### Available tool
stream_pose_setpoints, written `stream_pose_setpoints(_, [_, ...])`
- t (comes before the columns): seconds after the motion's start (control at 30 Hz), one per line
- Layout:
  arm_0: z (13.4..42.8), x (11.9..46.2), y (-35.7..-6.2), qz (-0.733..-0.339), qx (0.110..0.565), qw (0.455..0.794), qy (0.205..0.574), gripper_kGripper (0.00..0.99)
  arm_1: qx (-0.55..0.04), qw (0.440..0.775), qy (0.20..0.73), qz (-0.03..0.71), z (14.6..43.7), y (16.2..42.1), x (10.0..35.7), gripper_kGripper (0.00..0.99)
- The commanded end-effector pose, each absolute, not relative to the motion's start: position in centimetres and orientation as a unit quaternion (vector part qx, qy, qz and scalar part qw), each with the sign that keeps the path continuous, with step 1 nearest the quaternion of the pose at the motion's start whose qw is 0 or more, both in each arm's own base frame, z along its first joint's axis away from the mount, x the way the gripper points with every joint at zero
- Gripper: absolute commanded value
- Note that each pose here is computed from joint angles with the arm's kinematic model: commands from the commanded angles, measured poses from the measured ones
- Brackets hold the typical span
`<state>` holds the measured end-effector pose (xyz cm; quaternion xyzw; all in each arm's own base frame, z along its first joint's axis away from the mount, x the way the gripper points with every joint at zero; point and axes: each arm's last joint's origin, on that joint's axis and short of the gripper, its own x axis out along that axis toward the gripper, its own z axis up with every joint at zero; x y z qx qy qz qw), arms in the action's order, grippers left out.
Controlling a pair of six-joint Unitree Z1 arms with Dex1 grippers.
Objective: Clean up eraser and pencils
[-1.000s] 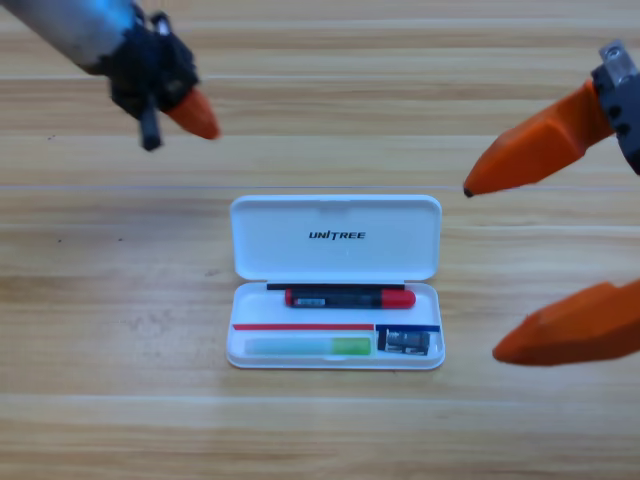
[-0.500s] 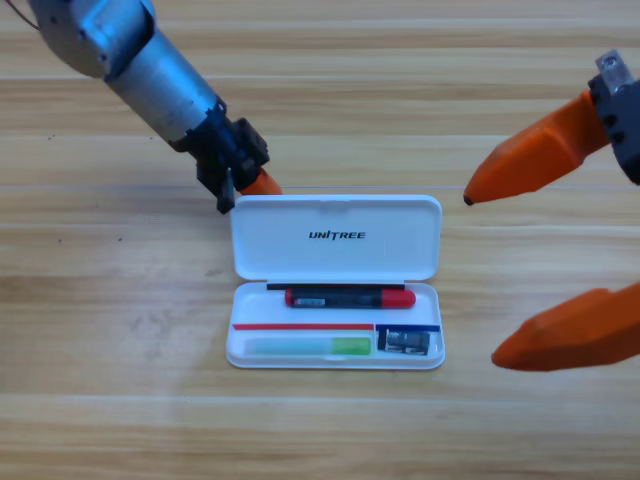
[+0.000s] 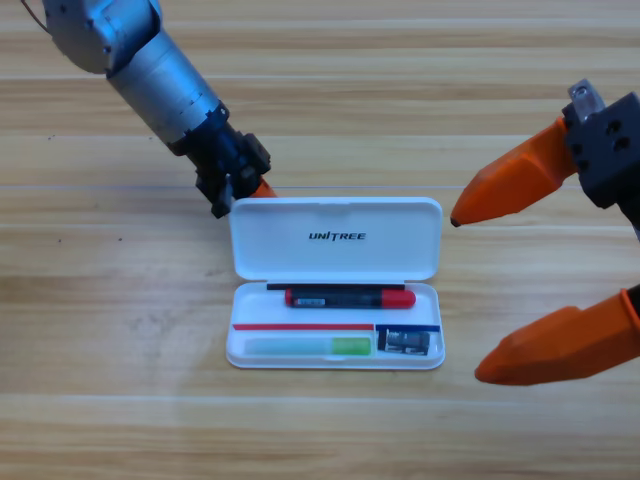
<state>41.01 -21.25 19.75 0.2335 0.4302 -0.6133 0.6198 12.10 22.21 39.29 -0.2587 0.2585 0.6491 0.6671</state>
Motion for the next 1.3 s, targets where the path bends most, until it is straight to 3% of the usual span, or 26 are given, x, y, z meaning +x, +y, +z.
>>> stream_pose_setpoints(0.03, [22.1, 40.0, -20.4, -0.62, 0.231, 0.62, 0.422, 0.0, -0.258, 0.655, 0.285, 0.651, 37.7, 23.1, 12.6, 0.99])
stream_pose_setpoints(0.3, [23.1, 38.0, -21.0, -0.632, 0.239, 0.608, 0.418, 0.0, -0.258, 0.654, 0.287, 0.651, 37.6, 23.3, 12.7, 0.99])
stream_pose_setpoints(0.57, [21.0, 36.4, -21.9, -0.633, 0.258, 0.594, 0.425, 0.0, -0.258, 0.654, 0.288, 0.651, 37.5, 23.4, 12.7, 0.99])
stream_pose_setpoints(1.0, [20.3, 33.5, -23.5, -0.627, 0.279, 0.591, 0.424, 0.0, -0.256, 0.655, 0.291, 0.649, 37.5, 23.4, 12.8, 0.99])
stream_pose_setpoints(1.3, [17.6, 31.9, -23.8, -0.597, 0.309, 0.603, 0.43, 0.0, -0.255, 0.655, 0.292, 0.649, 37.5, 23.5, 12.8, 0.99])
